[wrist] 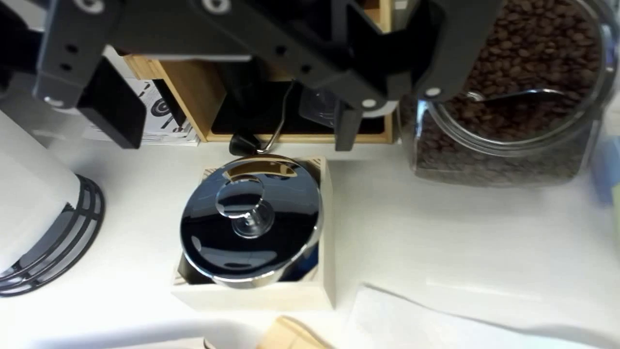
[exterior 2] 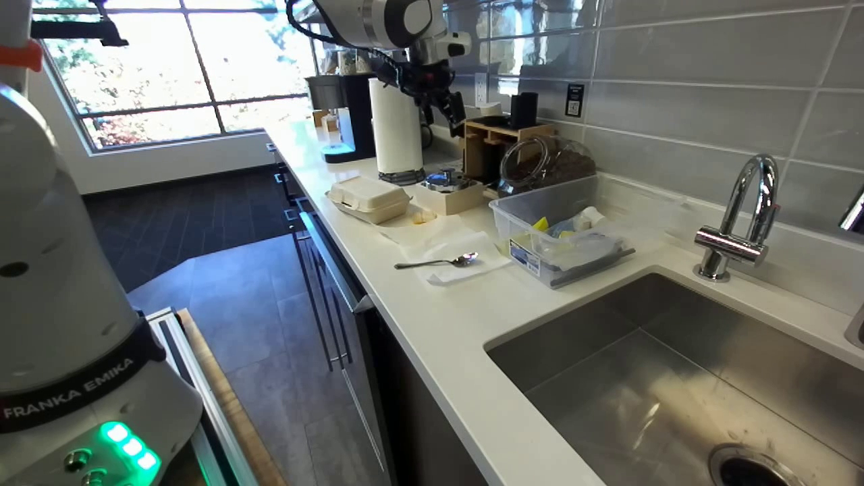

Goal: Take the lid off of the coffee jar

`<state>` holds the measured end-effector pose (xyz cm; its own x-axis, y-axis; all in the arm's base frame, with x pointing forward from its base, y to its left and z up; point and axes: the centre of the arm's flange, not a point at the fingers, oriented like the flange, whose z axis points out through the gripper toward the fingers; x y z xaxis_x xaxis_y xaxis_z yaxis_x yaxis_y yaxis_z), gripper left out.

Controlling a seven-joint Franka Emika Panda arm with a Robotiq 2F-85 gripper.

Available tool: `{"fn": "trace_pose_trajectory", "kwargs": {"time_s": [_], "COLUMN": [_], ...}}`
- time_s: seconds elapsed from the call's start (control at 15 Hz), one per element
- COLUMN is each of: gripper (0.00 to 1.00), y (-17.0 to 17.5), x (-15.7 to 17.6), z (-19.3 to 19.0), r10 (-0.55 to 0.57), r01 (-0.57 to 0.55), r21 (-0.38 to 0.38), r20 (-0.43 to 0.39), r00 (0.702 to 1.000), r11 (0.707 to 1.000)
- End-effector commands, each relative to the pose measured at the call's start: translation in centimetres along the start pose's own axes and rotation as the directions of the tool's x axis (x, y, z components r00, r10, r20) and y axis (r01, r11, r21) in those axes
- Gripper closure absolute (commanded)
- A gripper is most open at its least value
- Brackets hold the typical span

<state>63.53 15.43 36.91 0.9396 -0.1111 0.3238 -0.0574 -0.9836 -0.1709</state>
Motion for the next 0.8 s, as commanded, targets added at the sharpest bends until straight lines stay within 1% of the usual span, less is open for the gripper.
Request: {"fn": "trace_pose_trajectory", "kwargs": {"time_s": [0.0,0.07,0.13,0.2,0.27,0.4,0.73], "gripper": [0.00,0.00,0.00,0.00,0.00,0.00,0.00], "y": [3.1,4.0,4.8,4.0,4.7,5.3,5.4], "x": [-6.0,-6.8,-7.6,-3.6,-4.4,-5.6,-6.2], "z": [-6.1,-7.6,-9.1,-5.3,-6.7,-8.3,-8.3], "r10": [0.131,0.174,0.213,0.146,0.175,0.199,0.206], "r01": [-0.129,-0.174,-0.214,-0.146,-0.177,-0.203,-0.209], "r21": [-0.101,-0.144,-0.170,-0.108,-0.130,-0.140,-0.143], "r20": [0.018,-0.008,-0.025,-0.015,-0.028,-0.040,-0.035], "r00": [0.991,0.985,0.977,0.989,0.984,0.979,0.978], "r11": [0.987,0.974,0.962,0.983,0.976,0.969,0.967]}}
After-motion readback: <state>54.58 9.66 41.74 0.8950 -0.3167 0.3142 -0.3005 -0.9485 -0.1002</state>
